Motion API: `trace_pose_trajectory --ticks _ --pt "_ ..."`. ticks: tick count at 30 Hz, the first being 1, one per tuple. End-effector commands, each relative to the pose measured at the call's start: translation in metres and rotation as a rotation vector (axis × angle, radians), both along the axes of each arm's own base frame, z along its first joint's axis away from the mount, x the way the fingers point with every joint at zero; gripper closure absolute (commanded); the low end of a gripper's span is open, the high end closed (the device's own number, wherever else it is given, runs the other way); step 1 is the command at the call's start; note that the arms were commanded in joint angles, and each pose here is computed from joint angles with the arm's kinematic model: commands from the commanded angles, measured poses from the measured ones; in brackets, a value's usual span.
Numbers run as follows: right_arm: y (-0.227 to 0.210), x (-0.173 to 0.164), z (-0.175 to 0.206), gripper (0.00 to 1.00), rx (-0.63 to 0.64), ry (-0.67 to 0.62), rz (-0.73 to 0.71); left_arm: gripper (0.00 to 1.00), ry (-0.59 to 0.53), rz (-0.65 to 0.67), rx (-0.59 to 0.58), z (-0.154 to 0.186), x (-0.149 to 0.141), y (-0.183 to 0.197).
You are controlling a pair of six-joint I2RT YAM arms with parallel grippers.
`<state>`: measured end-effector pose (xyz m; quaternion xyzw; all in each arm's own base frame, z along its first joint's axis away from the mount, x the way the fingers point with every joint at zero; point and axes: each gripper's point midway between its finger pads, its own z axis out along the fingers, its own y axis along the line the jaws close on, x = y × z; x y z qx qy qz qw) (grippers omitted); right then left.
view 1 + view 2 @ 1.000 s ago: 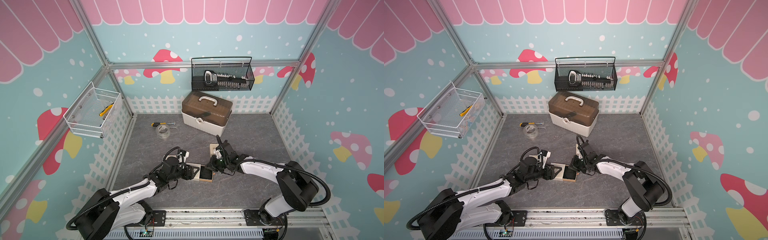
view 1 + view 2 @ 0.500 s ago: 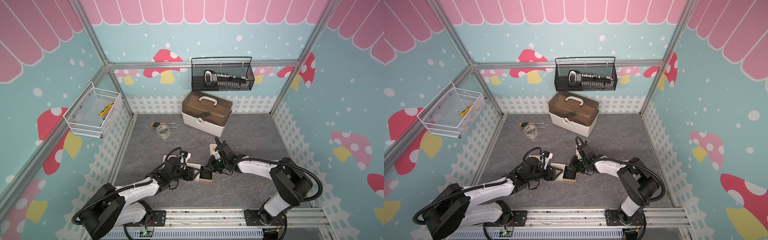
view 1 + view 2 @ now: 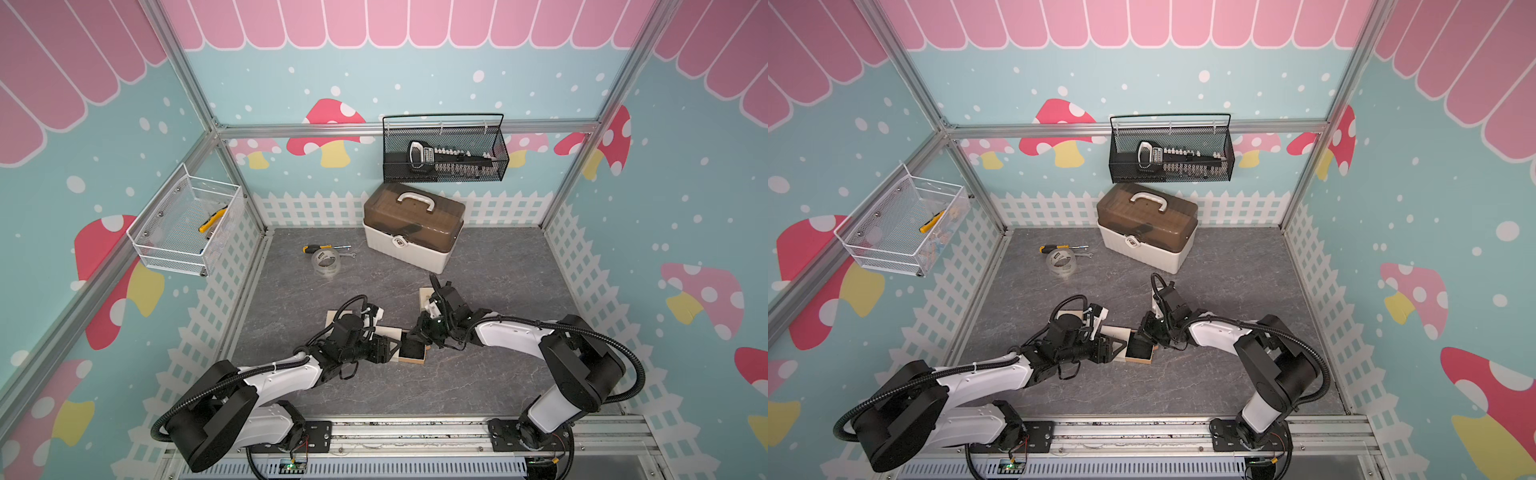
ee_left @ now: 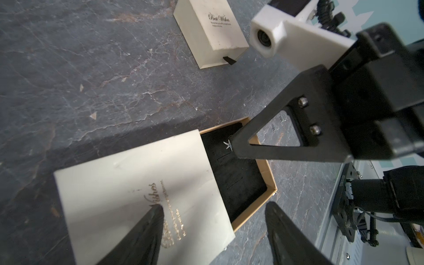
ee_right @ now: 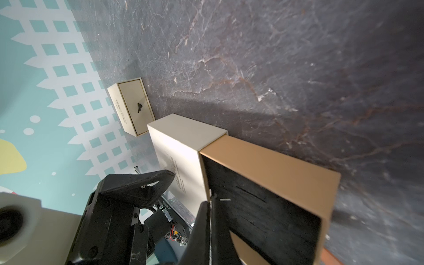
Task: Place the earrings into the drawer-style jewelry box
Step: Insert the earring into the inner lining.
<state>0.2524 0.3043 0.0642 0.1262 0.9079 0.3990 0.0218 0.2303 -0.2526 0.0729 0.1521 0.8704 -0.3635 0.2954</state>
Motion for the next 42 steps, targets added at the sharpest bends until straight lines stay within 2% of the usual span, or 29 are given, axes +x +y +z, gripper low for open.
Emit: trace_pose_trajectory --ticks 1,29,42 --pt "0.004 -0.002 -0.006 1.0 0.002 0.026 0.0 0.29 -0.022 -0.028 -0.004 0.008 0.003 -0.009" --pt "-0.01 -0.01 -0.041 1.0 -0.066 0.079 -0.036 0.3 -0.019 -0.045 0.039 0.001 0.002 -0.014" --pt "-0.016 -0.011 -0.042 1.0 -0.092 0.072 -0.041 0.3 -0.004 -0.046 0.075 -0.007 0.002 -0.015"
